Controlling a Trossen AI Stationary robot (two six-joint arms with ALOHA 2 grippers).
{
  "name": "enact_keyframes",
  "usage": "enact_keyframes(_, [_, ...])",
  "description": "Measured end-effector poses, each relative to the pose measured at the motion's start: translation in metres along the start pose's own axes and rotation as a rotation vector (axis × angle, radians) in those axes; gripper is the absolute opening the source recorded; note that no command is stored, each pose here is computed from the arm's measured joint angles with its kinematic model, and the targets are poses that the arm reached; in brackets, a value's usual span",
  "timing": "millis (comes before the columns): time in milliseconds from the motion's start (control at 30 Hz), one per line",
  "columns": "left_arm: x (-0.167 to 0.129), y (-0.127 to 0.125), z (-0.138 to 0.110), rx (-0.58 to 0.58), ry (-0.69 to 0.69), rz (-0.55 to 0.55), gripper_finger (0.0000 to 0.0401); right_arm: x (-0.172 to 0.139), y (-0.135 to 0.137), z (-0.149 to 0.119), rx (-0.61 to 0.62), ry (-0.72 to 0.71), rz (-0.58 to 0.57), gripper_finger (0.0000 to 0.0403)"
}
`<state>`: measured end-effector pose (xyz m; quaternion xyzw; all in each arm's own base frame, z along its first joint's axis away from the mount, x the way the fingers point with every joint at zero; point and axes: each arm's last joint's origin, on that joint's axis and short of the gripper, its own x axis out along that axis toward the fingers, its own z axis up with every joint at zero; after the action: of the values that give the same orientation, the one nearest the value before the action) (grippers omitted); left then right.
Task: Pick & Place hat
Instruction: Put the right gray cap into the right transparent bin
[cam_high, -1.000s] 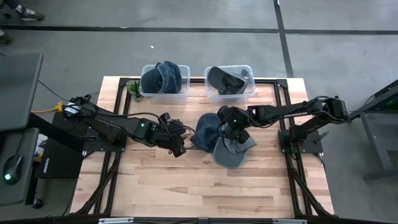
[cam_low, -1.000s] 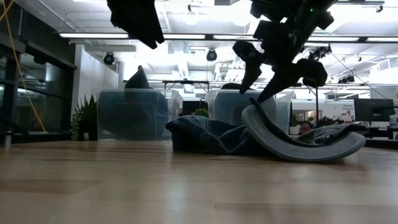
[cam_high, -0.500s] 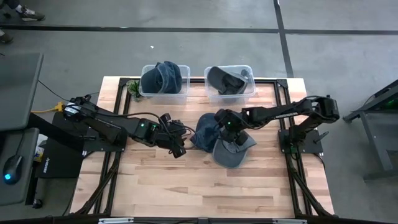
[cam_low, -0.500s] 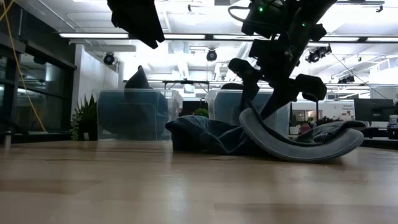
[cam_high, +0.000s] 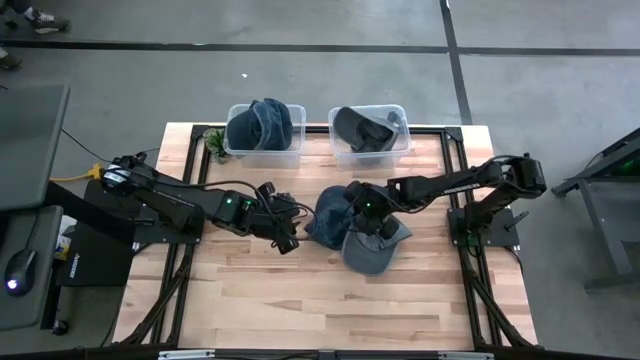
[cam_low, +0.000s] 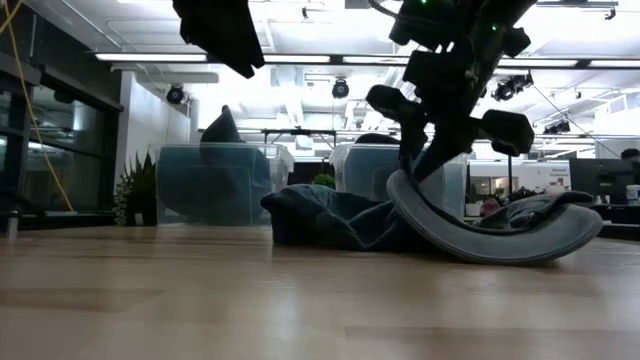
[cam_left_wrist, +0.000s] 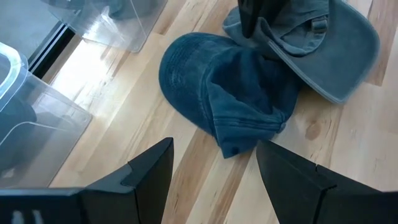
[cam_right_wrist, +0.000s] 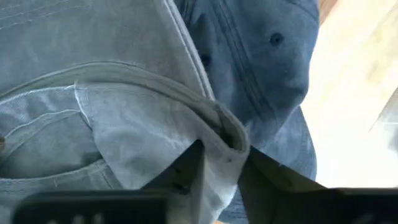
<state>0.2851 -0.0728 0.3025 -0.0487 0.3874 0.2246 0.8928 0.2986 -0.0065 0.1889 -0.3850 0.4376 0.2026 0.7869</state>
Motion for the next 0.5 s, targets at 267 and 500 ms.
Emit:
enact_keyframes(267, [0.0,0.0,0.0,-0.001,-0.001,0.0,0.0227,-0.01,-0.007,0.014,0.025,0.023,-0.045,0.0011])
enact_keyframes(500, [0.0,-0.002,0.003,-0.019,-0.028,-0.015,0.0227,-0.018,-0.005,0.018,0.051,0.173,-0.063,0.0005])
